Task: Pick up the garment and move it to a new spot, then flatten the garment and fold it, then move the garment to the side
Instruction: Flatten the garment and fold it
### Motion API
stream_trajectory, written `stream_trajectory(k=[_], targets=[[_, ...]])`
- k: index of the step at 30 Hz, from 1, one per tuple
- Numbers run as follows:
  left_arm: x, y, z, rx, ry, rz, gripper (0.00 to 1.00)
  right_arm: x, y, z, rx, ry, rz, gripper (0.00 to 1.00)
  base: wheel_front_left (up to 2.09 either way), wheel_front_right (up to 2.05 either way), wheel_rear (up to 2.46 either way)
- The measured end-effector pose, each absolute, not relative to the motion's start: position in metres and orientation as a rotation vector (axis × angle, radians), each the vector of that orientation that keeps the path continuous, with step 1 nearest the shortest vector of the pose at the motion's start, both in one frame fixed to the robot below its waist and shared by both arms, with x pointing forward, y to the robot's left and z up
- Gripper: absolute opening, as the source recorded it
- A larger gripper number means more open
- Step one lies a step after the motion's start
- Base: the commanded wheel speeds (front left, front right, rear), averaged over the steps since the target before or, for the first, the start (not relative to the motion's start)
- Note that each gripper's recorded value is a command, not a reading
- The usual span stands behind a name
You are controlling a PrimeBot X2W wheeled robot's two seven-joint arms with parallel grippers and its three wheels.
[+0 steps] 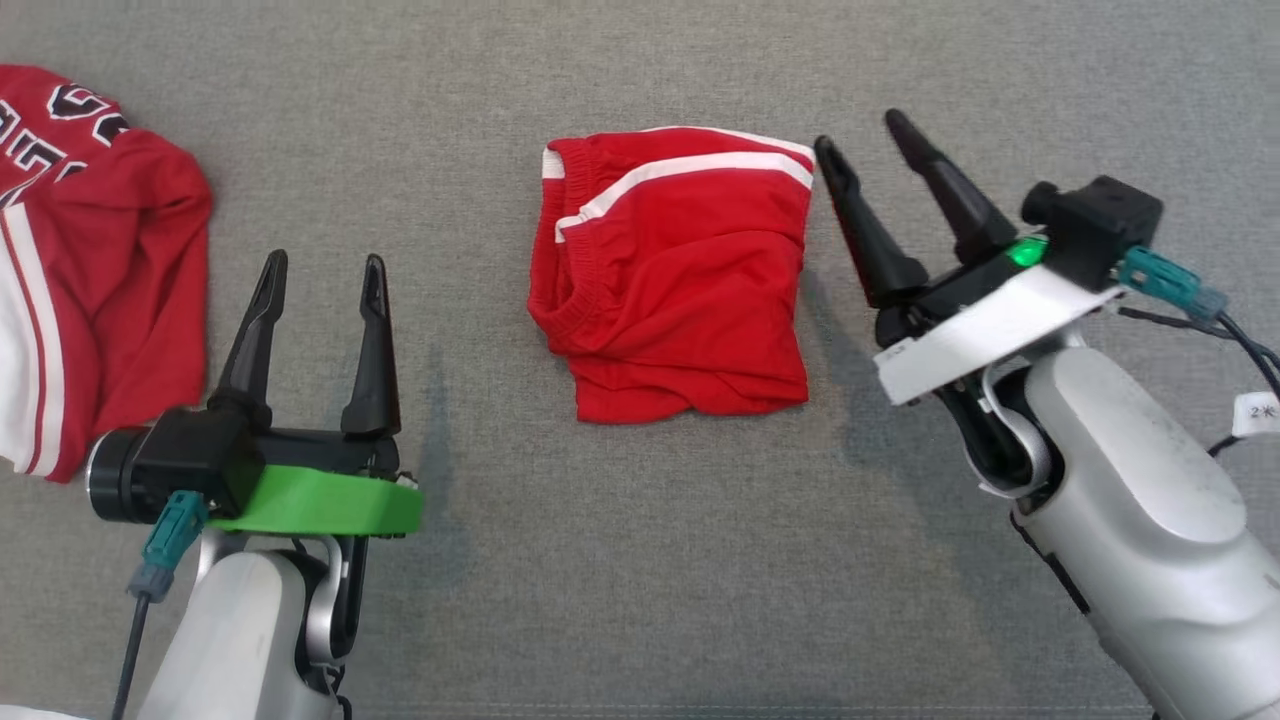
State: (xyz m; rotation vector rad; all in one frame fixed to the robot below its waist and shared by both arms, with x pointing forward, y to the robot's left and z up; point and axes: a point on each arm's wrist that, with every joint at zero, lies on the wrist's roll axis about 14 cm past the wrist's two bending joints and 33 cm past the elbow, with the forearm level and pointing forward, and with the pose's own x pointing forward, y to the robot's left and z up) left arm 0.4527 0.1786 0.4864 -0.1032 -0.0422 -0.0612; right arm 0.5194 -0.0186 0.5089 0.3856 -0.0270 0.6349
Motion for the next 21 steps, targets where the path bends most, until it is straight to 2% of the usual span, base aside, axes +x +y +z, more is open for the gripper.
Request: stream_trajectory(k=[6, 11, 21], targets=[[0.454, 0.174, 0.49, -0.102, -0.053, -0.076, 1.0, 0.507, -0.092, 0.523, 0.232, -0.148, 0.428, 1.0, 0.0, 0.0, 0.0], [0.451, 0.176, 0.495, -0.098, -0.062, -0.066, 1.0, 0.485, -0.14, 0.525, 0.136, -0.169, 0.293, 1.0, 0.0, 0.0, 0.0], [0.433, 0.177, 0.501, -0.104, -0.046, -0.057, 1.0, 0.451, -0.159, 0.531, 0.106, -0.176, 0.222, 1.0, 0.0, 0.0, 0.0]])
